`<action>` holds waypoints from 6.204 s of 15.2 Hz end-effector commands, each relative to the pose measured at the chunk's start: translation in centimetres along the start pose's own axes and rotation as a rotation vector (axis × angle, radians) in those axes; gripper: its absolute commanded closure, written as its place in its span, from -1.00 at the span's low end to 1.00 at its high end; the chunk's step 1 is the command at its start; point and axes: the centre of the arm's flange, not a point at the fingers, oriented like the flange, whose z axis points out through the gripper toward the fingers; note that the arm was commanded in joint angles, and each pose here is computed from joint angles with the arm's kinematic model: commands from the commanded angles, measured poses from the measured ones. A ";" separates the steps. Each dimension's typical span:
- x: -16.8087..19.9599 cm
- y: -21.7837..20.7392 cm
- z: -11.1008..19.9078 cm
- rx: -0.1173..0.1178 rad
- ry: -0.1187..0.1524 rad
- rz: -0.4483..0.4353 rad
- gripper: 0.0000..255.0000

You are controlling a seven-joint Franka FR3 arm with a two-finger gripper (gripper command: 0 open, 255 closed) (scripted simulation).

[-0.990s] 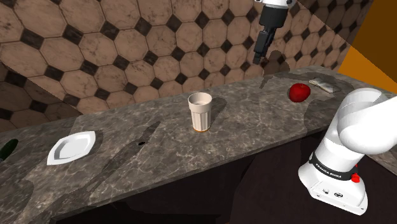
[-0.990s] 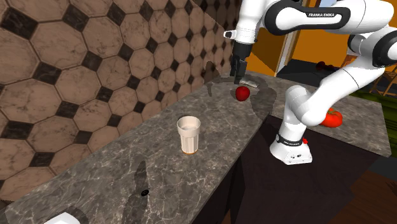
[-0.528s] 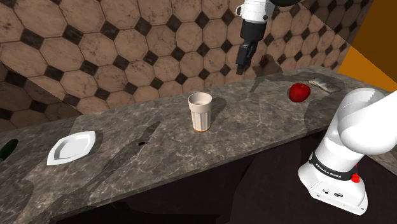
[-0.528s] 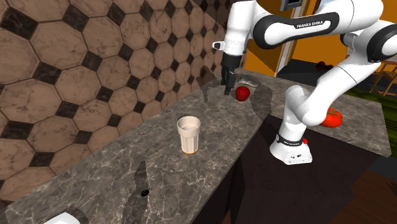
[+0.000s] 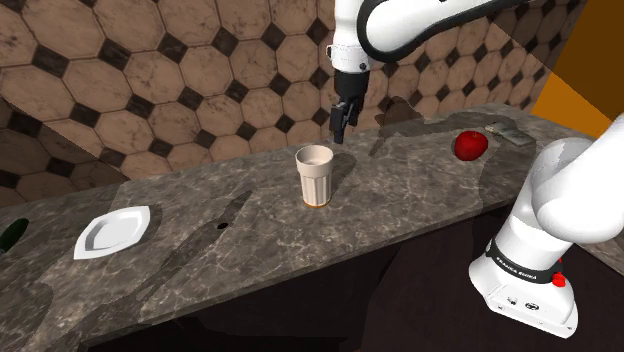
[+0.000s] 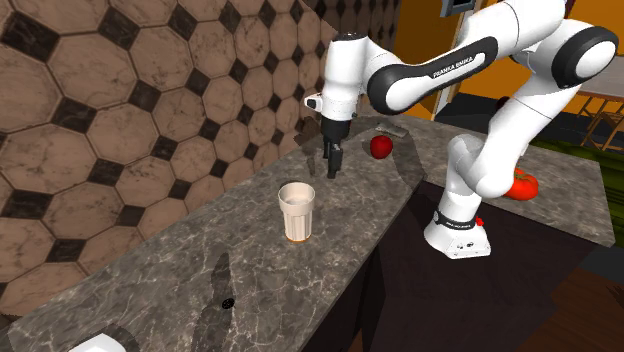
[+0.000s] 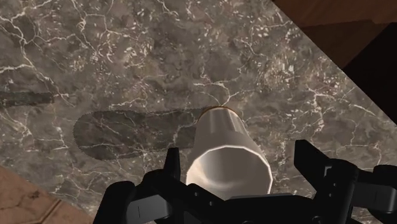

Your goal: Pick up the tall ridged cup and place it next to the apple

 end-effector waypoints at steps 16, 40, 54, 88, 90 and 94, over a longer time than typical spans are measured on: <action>8.5 -6.6 12.4 -0.063 -0.034 -0.040 -1.00; 8.7 -6.4 9.6 -0.063 -0.034 -0.040 1.00; 9.3 -6.1 2.2 -0.063 -0.034 -0.040 1.00; 4.9 1.9 -11.7 -0.063 -0.034 -0.040 1.00; 3.3 4.0 -11.8 -0.063 -0.034 -0.040 1.00; 0.1 8.2 -11.9 -0.063 -0.034 -0.040 1.00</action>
